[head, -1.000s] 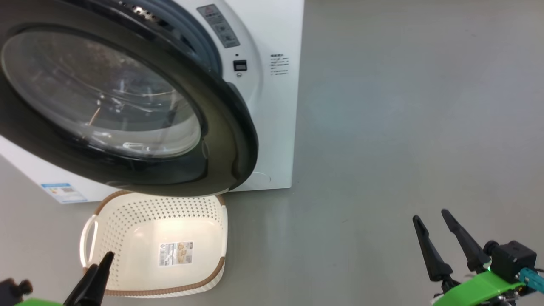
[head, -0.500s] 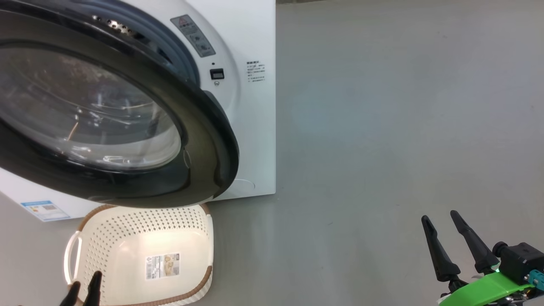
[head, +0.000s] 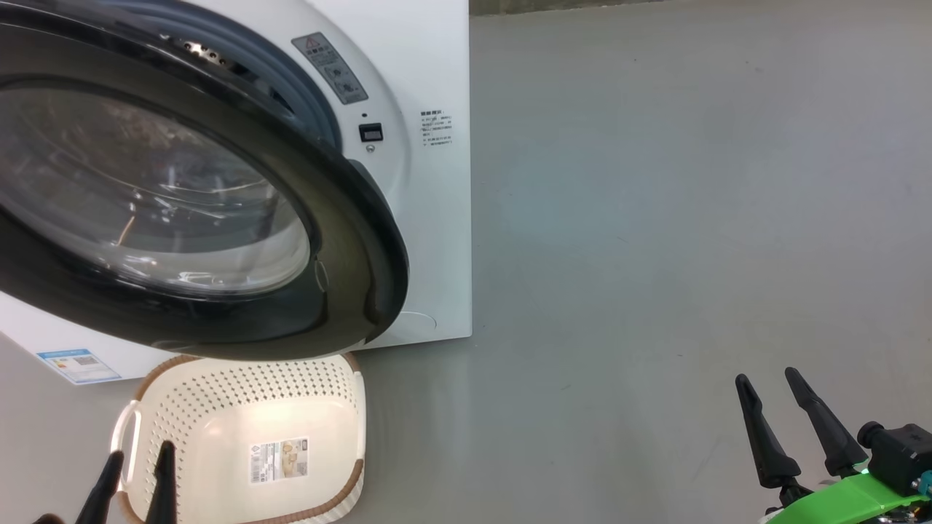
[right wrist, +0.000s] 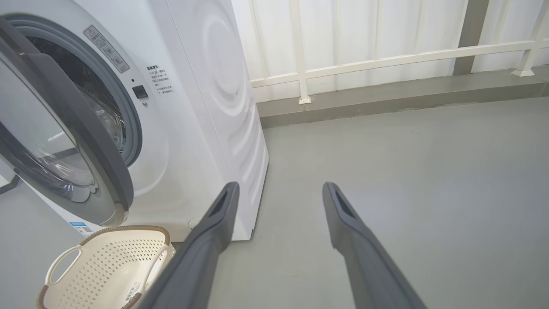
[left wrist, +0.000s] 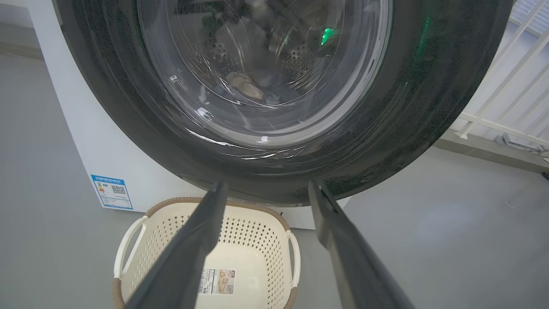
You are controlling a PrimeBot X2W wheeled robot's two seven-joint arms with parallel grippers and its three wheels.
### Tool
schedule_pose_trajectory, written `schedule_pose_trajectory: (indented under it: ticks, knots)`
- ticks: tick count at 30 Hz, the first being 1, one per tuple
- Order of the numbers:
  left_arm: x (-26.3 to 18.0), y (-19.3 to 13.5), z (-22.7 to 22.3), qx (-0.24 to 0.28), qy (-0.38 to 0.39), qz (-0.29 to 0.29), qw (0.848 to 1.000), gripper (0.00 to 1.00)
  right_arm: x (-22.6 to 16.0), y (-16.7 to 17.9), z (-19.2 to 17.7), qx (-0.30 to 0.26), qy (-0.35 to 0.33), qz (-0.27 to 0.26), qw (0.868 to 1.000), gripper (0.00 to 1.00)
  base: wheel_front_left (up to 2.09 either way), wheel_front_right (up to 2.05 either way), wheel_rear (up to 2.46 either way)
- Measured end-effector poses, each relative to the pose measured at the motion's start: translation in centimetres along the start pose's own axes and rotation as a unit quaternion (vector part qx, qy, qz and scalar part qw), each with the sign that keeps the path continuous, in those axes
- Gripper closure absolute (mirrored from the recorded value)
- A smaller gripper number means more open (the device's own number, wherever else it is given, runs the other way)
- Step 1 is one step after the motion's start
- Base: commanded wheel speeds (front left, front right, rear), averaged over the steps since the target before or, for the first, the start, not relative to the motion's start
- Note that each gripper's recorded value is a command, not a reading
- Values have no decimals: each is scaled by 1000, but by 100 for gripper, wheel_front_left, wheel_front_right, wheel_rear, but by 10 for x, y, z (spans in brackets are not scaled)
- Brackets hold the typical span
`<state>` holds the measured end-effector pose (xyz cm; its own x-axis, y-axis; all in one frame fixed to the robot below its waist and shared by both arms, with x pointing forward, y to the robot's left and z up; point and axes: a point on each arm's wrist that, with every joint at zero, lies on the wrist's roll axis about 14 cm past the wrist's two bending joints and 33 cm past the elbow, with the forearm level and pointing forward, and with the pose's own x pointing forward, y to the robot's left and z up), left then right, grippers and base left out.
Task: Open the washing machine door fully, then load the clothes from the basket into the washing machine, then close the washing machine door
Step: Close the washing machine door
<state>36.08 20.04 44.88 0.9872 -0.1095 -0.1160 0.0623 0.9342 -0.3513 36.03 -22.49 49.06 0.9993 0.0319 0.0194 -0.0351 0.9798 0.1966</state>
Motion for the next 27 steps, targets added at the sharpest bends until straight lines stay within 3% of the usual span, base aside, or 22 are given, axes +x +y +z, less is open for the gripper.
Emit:
schedule_pose_trajectory:
  ticks: [10,25,26,27]
  knots:
    - [-6,-6,4,51,-19,9,998,0,1,2,-1,2,0,2,1000,0,0,0,0]
    - [-8,-5,6,49,-27,18,998,0,6,13,0,16,-4,12,1000,0,0,0,0]
    - [-9,-5,7,48,-28,19,998,0,6,15,0,17,-4,16,1000,4,0,0,0]
    - [-10,-4,7,48,-28,20,998,0,8,19,-1,18,-3,21,1000,29,0,0,0]
